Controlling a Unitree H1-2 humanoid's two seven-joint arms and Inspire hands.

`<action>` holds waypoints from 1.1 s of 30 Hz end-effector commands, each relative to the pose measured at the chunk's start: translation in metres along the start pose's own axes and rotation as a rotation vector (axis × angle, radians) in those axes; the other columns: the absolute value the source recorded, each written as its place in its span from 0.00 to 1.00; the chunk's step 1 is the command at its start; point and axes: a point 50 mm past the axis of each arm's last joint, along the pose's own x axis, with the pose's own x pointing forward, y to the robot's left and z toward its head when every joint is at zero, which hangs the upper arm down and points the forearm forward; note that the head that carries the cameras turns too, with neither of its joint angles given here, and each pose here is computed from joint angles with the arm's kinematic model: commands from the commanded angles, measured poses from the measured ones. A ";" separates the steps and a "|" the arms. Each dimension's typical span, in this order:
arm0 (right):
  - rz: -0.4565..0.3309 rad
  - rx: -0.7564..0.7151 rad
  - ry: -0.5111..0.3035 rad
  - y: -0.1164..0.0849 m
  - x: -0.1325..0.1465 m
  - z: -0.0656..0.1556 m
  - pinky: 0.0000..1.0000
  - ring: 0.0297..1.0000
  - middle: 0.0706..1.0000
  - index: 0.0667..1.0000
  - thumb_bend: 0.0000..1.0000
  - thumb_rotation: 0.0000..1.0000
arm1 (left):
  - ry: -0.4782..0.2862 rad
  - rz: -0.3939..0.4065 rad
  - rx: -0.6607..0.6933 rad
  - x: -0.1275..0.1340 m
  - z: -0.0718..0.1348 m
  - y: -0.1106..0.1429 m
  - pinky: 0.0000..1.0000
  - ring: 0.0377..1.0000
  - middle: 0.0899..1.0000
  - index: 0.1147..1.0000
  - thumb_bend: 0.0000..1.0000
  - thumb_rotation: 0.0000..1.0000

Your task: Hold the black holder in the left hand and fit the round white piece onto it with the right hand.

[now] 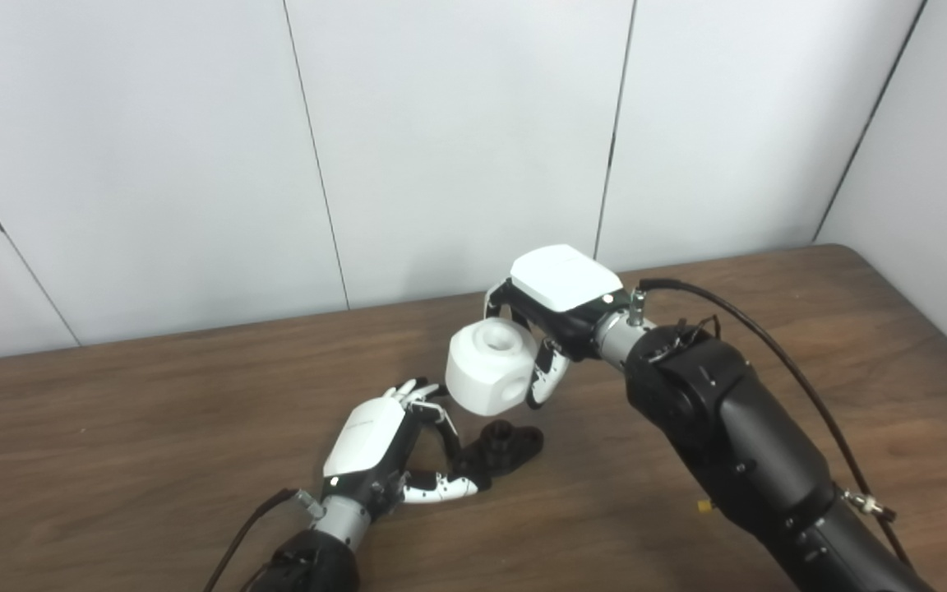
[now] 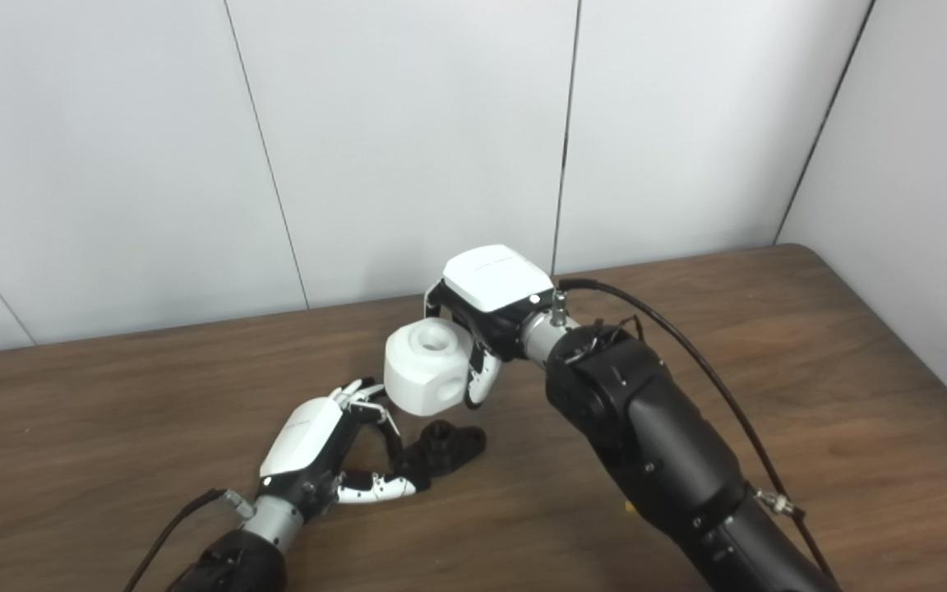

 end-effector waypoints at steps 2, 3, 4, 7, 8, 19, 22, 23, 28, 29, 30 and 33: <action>-0.097 -0.041 -0.006 -0.029 -0.003 -0.004 0.08 0.12 0.43 0.44 0.53 0.00 | 0.071 -0.156 0.001 -0.015 -0.015 -0.035 0.95 0.96 0.87 0.41 0.52 0.04; -0.101 -0.042 -0.009 -0.030 -0.004 -0.004 0.08 0.12 0.43 0.44 0.53 0.00 | 0.072 -0.157 -0.001 -0.014 -0.015 -0.035 0.95 0.96 0.87 0.41 0.52 0.04; -0.104 -0.043 -0.012 -0.030 -0.004 -0.004 0.08 0.12 0.43 0.44 0.53 0.00 | 0.072 -0.158 -0.002 -0.014 -0.015 -0.035 0.95 0.96 0.87 0.41 0.52 0.04; -0.103 -0.049 -0.013 -0.030 -0.007 -0.003 0.08 0.12 0.43 0.44 0.53 0.00 | 0.071 -0.158 0.002 -0.014 -0.015 -0.034 0.96 0.96 0.87 0.41 0.52 0.04; -0.102 -0.052 -0.013 -0.030 -0.008 -0.002 0.08 0.12 0.43 0.44 0.53 0.00 | 0.070 -0.160 0.008 -0.014 -0.015 -0.034 0.95 0.96 0.87 0.41 0.52 0.04; -0.074 -0.047 -0.016 -0.021 -0.014 0.002 0.11 0.15 0.43 0.44 0.53 0.00 | 0.066 -0.161 0.011 -0.014 -0.015 -0.032 0.95 0.96 0.87 0.41 0.52 0.04; -0.066 -0.058 -0.012 -0.018 -0.014 0.002 0.11 0.15 0.43 0.44 0.53 0.00 | 0.070 -0.160 0.002 -0.014 -0.015 -0.032 0.95 0.96 0.87 0.41 0.52 0.04; -0.064 -0.058 -0.012 -0.017 -0.014 0.002 0.11 0.15 0.43 0.44 0.53 0.00 | 0.071 -0.162 0.001 -0.014 -0.014 -0.032 0.95 0.96 0.87 0.41 0.52 0.04; -0.056 -0.036 -0.016 -0.014 -0.015 0.003 0.11 0.15 0.43 0.44 0.53 0.00 | 0.061 -0.158 0.004 -0.015 -0.014 -0.032 0.95 0.96 0.87 0.41 0.52 0.04; -0.055 -0.031 -0.018 -0.013 -0.015 0.003 0.11 0.15 0.43 0.44 0.53 0.00 | 0.062 -0.157 0.003 -0.015 -0.013 -0.032 0.95 0.96 0.87 0.41 0.52 0.04; -0.054 -0.028 -0.019 -0.013 -0.015 0.003 0.11 0.15 0.43 0.44 0.53 0.00 | 0.063 -0.156 0.003 -0.016 -0.013 -0.032 0.95 0.96 0.87 0.41 0.52 0.04; -0.049 -0.025 -0.021 -0.012 -0.016 0.004 0.10 0.15 0.43 0.44 0.53 0.00 | 0.065 -0.158 0.002 -0.017 -0.012 -0.032 0.95 0.96 0.87 0.41 0.52 0.04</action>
